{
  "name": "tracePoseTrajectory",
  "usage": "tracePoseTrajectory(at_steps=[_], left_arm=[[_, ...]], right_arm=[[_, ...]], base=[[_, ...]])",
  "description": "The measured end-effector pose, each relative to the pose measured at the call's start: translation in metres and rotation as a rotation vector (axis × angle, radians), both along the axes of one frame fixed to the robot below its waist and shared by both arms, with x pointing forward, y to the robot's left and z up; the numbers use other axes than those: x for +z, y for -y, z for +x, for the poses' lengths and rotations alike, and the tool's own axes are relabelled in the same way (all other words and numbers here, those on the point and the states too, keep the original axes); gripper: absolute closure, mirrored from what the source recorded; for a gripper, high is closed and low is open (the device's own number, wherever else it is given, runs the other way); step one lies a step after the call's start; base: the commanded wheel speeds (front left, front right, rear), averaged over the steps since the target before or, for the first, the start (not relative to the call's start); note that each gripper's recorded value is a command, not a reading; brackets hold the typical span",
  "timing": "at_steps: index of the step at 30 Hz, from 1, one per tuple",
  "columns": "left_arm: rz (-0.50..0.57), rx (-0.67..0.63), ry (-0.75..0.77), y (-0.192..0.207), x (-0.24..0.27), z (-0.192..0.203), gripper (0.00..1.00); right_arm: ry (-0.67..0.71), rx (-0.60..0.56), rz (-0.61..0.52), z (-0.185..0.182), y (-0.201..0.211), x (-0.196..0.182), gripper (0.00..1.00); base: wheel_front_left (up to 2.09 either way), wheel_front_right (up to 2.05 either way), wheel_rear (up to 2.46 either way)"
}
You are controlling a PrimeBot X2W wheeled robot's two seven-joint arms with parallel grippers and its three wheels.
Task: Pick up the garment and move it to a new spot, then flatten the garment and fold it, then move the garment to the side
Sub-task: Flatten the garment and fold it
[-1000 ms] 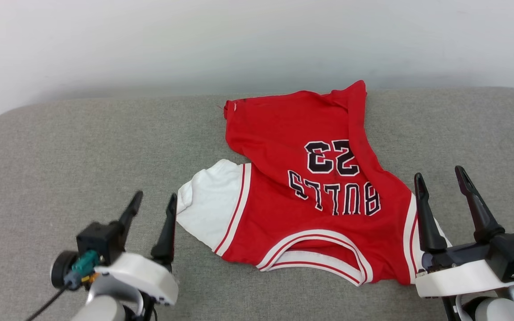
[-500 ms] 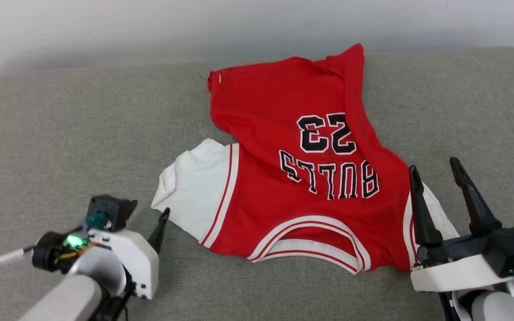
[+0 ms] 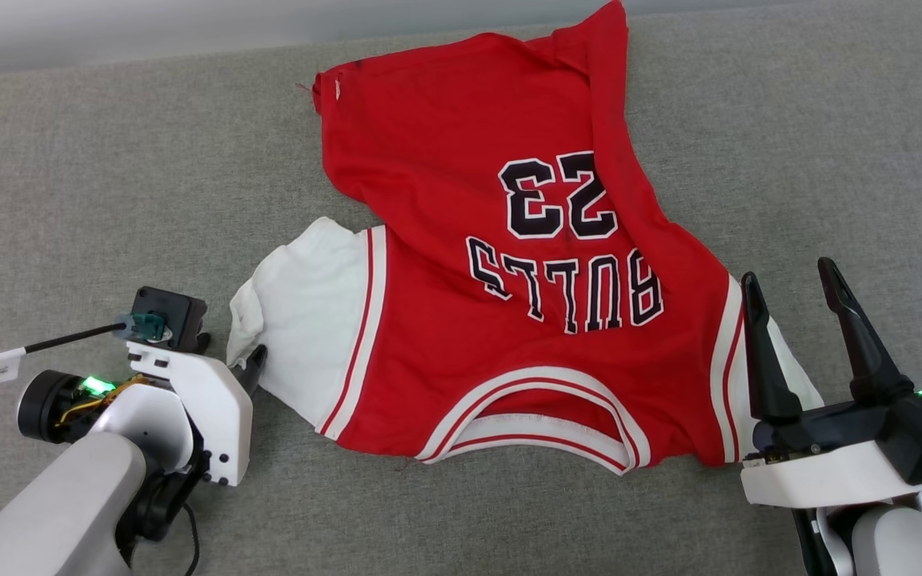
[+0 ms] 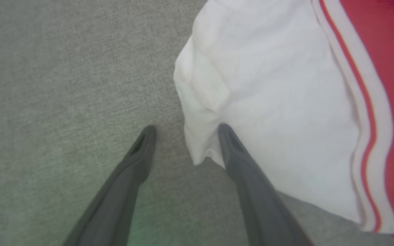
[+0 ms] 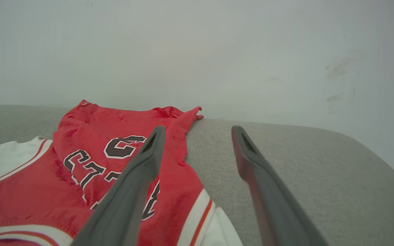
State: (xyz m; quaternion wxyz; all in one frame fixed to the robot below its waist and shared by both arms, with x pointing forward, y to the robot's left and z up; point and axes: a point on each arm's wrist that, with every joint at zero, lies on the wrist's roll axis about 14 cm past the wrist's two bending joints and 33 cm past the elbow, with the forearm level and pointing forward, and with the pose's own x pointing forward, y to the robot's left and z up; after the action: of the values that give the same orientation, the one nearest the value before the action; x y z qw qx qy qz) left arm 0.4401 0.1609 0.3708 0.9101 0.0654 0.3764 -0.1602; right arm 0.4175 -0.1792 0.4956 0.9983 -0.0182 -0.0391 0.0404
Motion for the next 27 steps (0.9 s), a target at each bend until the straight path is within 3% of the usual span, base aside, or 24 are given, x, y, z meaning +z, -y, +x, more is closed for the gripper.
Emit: tracePoseTrajectory(at_steps=[1, 9, 25, 26, 27], left_arm=[[-0.006, 0.005, -0.005, 0.001, -0.002, 0.000, 1.00], [-0.060, 0.124, 0.065, -0.008, 0.010, -0.013, 1.00], [-0.120, 0.364, 0.124, -0.048, 0.043, -0.108, 1.00], [-0.132, 0.373, 0.132, -0.048, 0.045, -0.110, 0.62], [-0.142, 0.372, 0.137, -0.047, 0.045, -0.112, 0.02]], right_arm=[[-0.002, -0.003, -0.001, 0.000, 0.001, -0.001, 0.00], [0.012, 0.010, 0.004, 0.001, -0.004, 0.004, 0.00], [0.077, 0.115, 0.017, -0.012, -0.040, 0.031, 0.00], [0.078, 0.119, 0.017, -0.013, -0.042, 0.032, 0.00], [0.078, 0.122, 0.017, -0.014, -0.043, 0.032, 0.00]], base=[[0.00, 0.00, 0.00], [0.00, 0.00, 0.00], [0.00, 0.00, 0.00], [0.00, 0.00, 0.00], [0.00, 0.00, 0.00]])
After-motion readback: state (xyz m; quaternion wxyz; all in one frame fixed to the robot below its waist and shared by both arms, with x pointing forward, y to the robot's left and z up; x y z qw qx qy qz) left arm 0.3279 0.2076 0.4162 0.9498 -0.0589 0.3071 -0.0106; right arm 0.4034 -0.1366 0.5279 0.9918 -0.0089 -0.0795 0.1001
